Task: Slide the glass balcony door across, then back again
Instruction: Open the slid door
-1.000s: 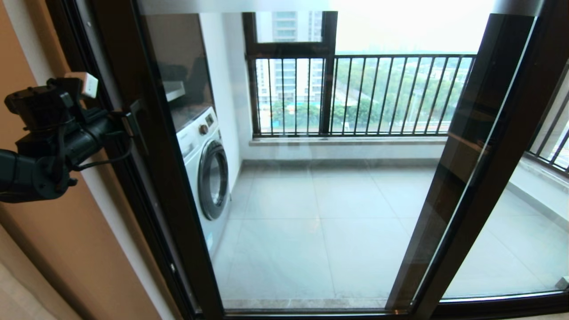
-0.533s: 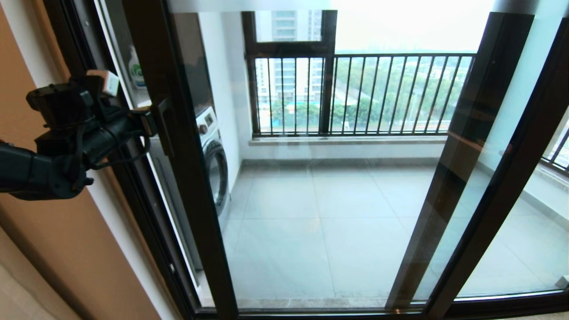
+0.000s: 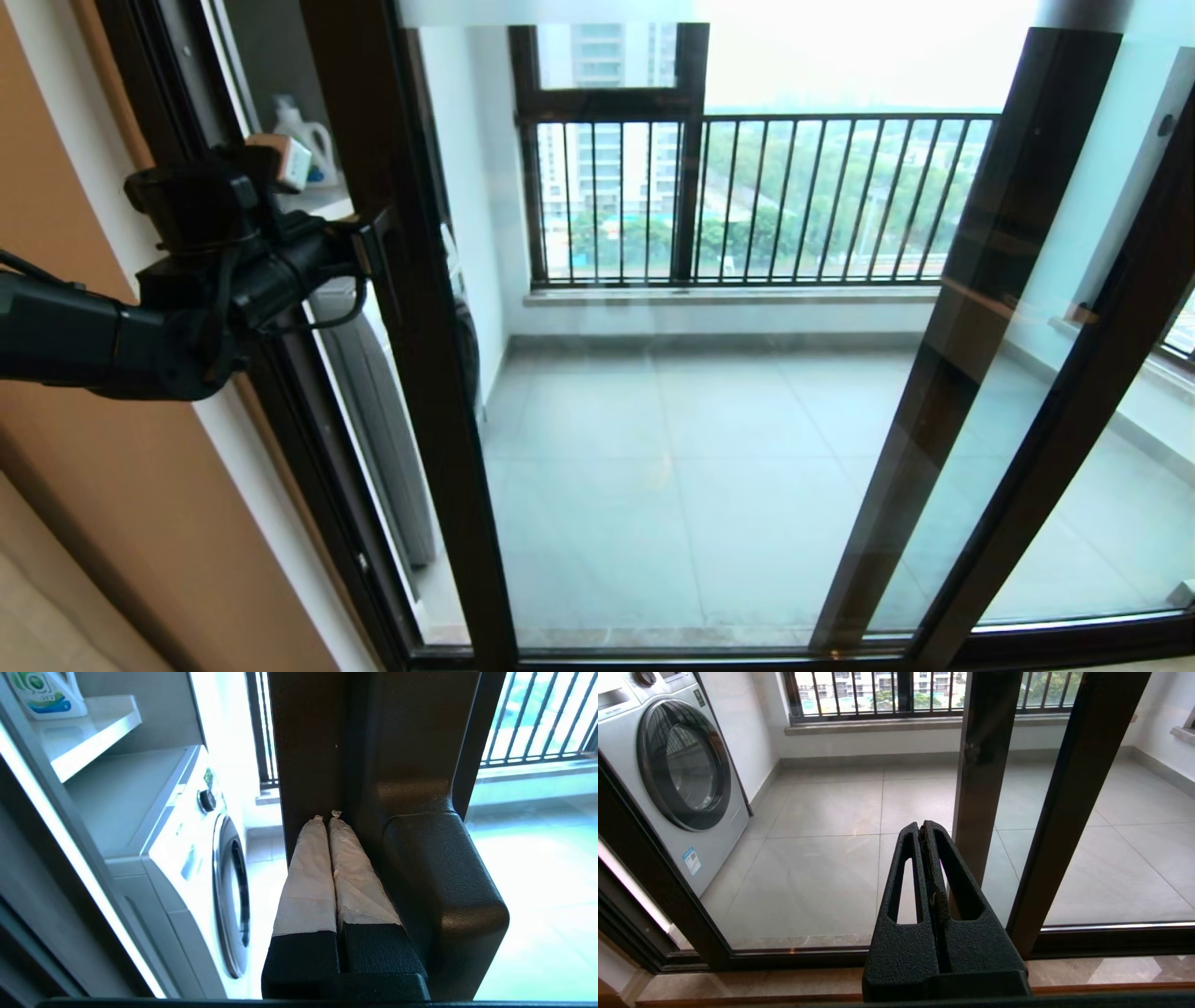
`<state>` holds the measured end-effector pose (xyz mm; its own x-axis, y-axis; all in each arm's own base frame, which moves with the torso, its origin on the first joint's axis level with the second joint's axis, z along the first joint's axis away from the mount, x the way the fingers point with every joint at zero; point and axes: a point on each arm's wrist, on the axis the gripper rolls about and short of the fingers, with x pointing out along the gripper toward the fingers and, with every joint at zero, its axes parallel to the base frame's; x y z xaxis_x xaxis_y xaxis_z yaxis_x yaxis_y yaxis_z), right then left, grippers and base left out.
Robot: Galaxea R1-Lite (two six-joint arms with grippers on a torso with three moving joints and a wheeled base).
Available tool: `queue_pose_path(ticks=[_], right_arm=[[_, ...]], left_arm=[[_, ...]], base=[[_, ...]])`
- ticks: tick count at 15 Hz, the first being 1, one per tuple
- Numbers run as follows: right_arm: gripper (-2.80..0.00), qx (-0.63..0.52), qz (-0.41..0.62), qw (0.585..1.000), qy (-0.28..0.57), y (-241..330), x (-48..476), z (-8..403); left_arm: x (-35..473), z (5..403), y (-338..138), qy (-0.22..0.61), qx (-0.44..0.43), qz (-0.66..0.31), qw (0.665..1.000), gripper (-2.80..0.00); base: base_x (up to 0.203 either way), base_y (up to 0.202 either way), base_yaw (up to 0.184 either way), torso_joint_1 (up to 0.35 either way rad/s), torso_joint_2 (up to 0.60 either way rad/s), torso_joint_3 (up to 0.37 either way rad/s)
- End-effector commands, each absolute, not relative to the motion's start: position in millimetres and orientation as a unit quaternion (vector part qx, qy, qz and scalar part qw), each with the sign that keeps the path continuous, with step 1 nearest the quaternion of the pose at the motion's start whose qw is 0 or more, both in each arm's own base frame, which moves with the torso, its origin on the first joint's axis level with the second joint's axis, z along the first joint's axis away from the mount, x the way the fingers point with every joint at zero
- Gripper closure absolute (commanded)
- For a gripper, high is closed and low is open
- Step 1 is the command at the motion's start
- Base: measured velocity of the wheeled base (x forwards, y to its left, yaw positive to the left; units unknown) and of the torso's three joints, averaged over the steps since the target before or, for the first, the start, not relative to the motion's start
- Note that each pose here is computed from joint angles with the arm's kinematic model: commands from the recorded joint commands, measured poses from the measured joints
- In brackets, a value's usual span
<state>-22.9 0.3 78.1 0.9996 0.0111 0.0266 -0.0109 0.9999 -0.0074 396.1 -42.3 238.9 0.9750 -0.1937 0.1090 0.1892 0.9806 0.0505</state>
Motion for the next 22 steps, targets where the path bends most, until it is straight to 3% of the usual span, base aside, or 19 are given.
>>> queue_pose_path(ticks=[1,17,22], right_arm=[[0.00,-0.004,0.006,1.000,-0.008,0.3,-22.0,75.2],[0.00,-0.004,0.006,1.000,-0.008,0.3,-22.0,75.2],[0.00,-0.004,0.006,1.000,-0.008,0.3,-22.0,75.2]], left_arm=[[401.0,232.9,-59.3,-0.055,0.022,-0.109,0.992,0.00],[399.4,228.8,-173.1,-0.063,0.026,-0.193,0.979,0.00],[395.9,227.9,-182.9,-0.063,0.022,-0.187,0.980,0.00]], base=[[0.000,0.000,0.000,0.000,0.00,0.000],[0.000,0.000,0.000,0.000,0.00,0.000],[0.000,0.000,0.000,0.000,0.00,0.000]])
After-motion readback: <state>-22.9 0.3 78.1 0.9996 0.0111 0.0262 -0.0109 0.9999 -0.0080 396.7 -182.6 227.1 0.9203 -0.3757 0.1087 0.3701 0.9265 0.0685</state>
